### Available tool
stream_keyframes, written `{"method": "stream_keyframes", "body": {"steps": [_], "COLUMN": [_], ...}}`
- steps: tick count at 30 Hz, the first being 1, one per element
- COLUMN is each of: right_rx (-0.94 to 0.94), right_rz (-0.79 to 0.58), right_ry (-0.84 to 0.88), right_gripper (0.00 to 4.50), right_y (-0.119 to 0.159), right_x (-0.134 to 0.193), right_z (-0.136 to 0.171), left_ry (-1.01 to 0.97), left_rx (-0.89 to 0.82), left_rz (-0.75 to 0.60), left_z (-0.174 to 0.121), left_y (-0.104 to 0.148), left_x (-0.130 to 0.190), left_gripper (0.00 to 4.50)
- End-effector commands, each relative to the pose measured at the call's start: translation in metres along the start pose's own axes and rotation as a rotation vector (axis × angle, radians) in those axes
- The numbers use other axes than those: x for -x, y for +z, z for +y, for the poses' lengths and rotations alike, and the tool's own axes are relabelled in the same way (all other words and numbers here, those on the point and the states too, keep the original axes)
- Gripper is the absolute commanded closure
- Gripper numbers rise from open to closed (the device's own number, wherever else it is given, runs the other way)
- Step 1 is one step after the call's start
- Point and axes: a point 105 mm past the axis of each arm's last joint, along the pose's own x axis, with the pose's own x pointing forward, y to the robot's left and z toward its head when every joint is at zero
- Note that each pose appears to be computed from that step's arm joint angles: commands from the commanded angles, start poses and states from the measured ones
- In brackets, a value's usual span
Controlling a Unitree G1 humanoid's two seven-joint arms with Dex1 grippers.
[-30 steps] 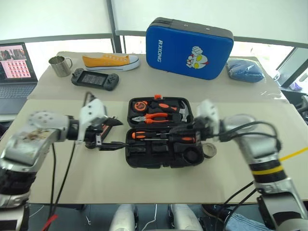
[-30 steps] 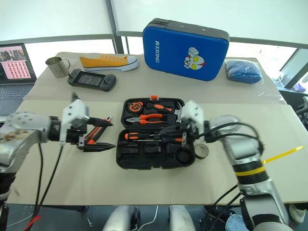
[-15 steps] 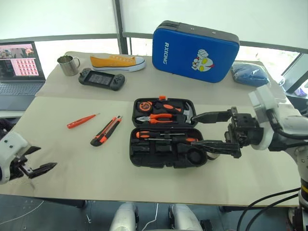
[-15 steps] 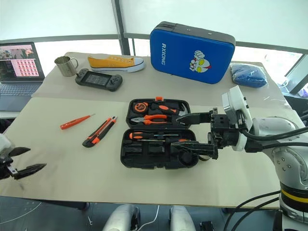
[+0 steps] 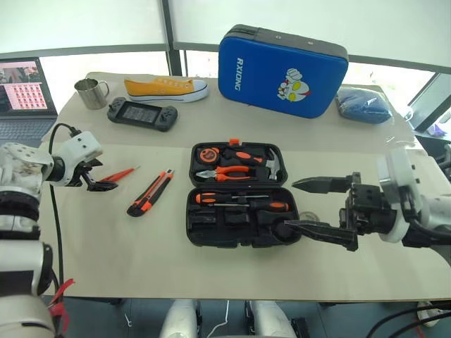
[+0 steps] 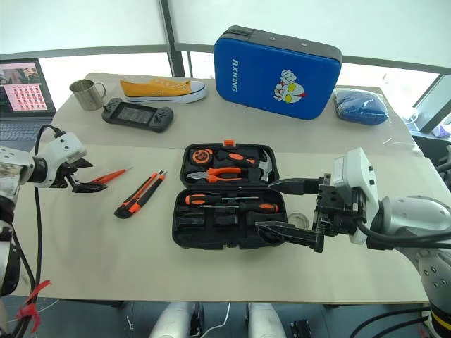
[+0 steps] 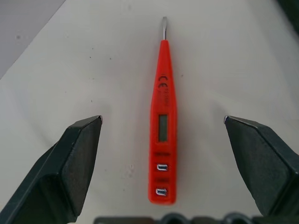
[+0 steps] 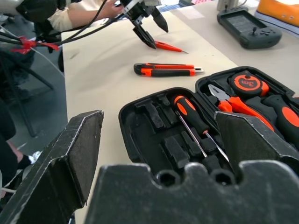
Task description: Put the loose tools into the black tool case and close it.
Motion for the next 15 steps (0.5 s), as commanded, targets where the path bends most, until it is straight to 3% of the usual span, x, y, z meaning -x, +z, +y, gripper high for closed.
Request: {"method": "stream_keyframes", "body": {"steps": [1,4,5,8,15], "right_rx": [0.058,0.061,0.063,0.069,0.078], "right_rz": [-0.018,-0.011,-0.008,-0.001,0.012], "right_ry": [-0.047,-0.064,-0.068,-0.074,-0.080], "right_gripper": [0.07,0.07,0.02,0.00,0.00], "right_y": [0.013,0.014,0.014,0.015,0.015], "right_x": [0.007,0.010,0.010,0.011,0.013], "right_z": [0.005,0.008,0.009,0.009,0.008], "left_ry": [-0.008,-0.036,-0.036,-0.033,-0.071], "left_rx": [0.005,0.041,0.050,0.063,0.076], "left_rz": [0.051,0.079,0.082,0.088,0.073], "left_z": [0.001,-0.004,-0.005,-0.007,-0.012], "left_y": [-0.004,-0.007,-0.007,-0.007,-0.005], "left_x": [-0.005,-0.013,-0.015,-0.020,-0.023], "left_gripper": [0.00,0.00,0.26,1.11,3.69]}}
